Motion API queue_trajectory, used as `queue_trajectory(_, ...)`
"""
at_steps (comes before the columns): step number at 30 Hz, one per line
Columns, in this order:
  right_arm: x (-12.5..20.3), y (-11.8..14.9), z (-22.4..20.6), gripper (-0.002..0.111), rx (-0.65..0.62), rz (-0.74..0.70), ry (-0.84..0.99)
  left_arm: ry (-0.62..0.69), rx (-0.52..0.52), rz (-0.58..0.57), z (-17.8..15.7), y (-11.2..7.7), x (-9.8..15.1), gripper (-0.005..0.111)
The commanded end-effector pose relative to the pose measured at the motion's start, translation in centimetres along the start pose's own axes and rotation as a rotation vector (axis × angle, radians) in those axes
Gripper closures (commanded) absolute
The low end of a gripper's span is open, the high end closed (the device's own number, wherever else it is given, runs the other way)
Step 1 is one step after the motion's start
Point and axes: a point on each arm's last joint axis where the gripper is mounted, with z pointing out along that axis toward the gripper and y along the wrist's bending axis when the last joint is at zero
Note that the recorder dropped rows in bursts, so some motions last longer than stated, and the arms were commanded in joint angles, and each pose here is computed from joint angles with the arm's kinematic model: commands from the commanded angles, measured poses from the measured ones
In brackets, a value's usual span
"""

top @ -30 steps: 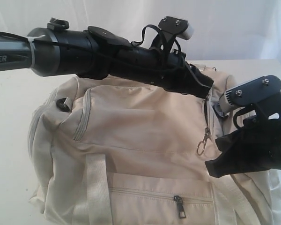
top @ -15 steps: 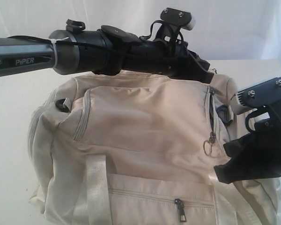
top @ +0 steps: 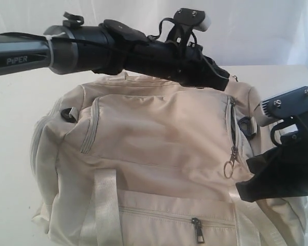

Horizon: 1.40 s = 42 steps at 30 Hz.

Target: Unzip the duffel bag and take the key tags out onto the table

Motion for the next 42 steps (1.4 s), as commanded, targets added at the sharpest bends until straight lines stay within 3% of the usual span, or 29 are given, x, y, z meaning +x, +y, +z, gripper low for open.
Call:
queue_trajectory(1, 0.3, 0.0, -0.1, 0.105, -0.001, 0.017, 0.024, 0.139, 0.089, -0.119, -2.5, 1.5, -0.2, 0.107)
queue_trajectory(4, 0.2, 0.0, -0.3, 0.089, -0.001, 0.025, 0.020, 0.168, 0.159, -0.118, -2.8, 1.5, -0.7, 0.107)
queue_trajectory(7, -0.1, 0.0, -1.2, 0.062, 0.000, 0.052, 0.029, 0.157, 0.171, -0.085, -2.6, 0.7, -1.5, 0.107)
queue_trajectory(10, -0.5, -0.1, -2.8, 0.047, 0.015, 0.041, 0.046, 0.179, 0.157, -0.033, -2.0, -0.3, -1.9, 0.100)
queue_trajectory(16, -0.5, -1.0, -5.2, 0.049, 0.116, 0.040, 0.019, 0.247, 0.137, -0.054, 0.2, -0.9, -1.3, 0.062)
queue_trajectory(18, -0.2, -2.1, -5.7, 0.049, 0.230, 0.033, 0.036, 0.228, 0.140, -0.043, 1.4, -1.7, -1.7, 0.056)
queue_trajectory(20, 0.0, -2.7, -5.9, 0.049, 0.305, 0.054, 0.052, 0.198, 0.103, 0.000, 2.8, -2.0, -1.8, 0.056)
queue_trajectory(29, -0.2, -2.7, -5.9, 0.049, 0.302, 0.050, 0.027, 0.177, 0.031, -0.002, 6.0, -0.8, -1.0, 0.056)
queue_trajectory(32, -0.2, -2.7, -5.9, 0.049, 0.300, 0.049, 0.023, 0.211, 0.060, -0.032, 5.9, -1.1, -0.9, 0.056)
queue_trajectory(37, -0.2, -2.7, -5.9, 0.049, 0.300, 0.049, 0.023, 0.279, 0.109, -0.032, 5.7, -1.5, -0.3, 0.069)
queue_trajectory(42, -0.2, -2.7, -5.9, 0.049, 0.303, 0.046, 0.022, 0.301, 0.124, -0.031, 5.7, -1.6, -0.1, 0.070)
